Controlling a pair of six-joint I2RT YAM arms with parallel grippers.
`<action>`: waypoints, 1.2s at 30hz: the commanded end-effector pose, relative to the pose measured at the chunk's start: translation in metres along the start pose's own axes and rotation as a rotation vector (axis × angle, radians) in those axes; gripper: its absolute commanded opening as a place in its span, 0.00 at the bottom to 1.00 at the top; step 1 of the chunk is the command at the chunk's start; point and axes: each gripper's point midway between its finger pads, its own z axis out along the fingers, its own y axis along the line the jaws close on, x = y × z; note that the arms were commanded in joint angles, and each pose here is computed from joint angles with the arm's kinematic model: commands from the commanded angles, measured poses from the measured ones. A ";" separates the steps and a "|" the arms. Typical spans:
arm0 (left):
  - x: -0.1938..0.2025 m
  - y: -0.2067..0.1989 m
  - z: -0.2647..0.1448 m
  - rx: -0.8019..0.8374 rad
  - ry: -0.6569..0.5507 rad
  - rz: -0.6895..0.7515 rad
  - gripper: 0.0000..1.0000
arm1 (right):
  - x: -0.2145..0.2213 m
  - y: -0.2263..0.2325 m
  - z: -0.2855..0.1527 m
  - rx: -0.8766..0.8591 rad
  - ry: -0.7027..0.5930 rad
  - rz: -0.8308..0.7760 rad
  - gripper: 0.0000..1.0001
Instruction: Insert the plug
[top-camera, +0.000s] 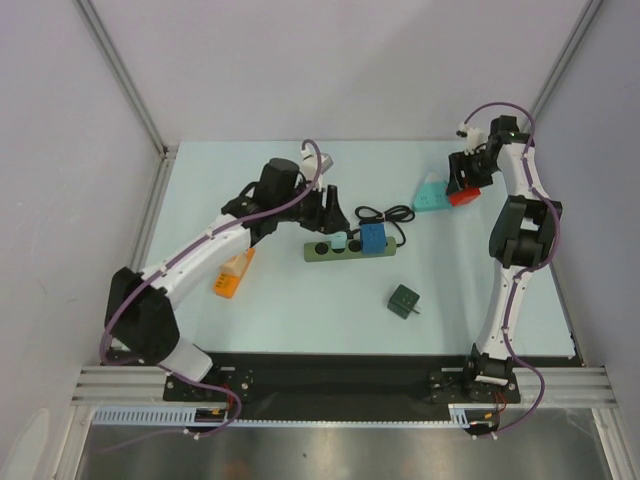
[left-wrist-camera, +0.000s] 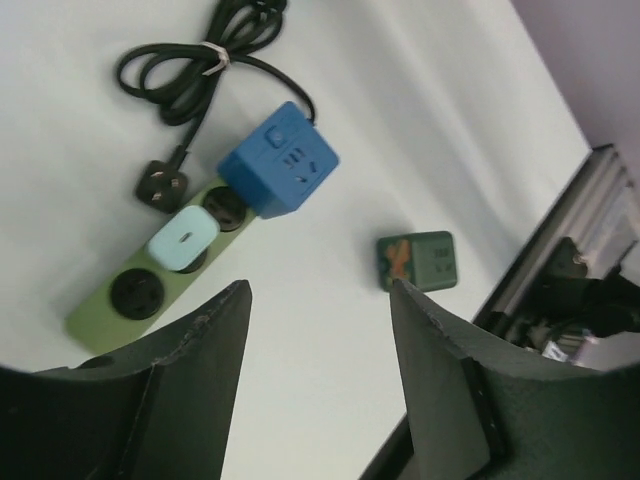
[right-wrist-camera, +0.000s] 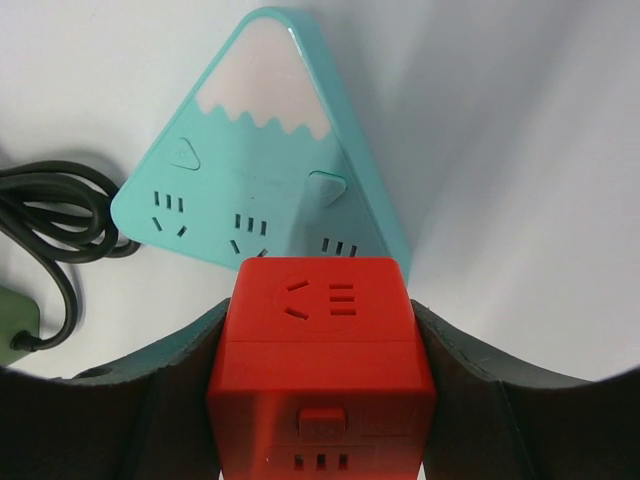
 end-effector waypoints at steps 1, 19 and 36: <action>-0.015 0.013 -0.036 -0.129 -0.083 0.154 0.64 | -0.031 -0.007 -0.019 0.065 -0.091 -0.013 0.00; -0.012 0.020 -0.059 -0.100 -0.140 0.137 0.66 | -0.035 -0.006 0.000 0.078 -0.087 0.046 0.00; -0.016 0.016 -0.065 -0.098 -0.157 0.150 0.68 | -0.019 -0.010 0.003 0.132 -0.025 0.043 0.00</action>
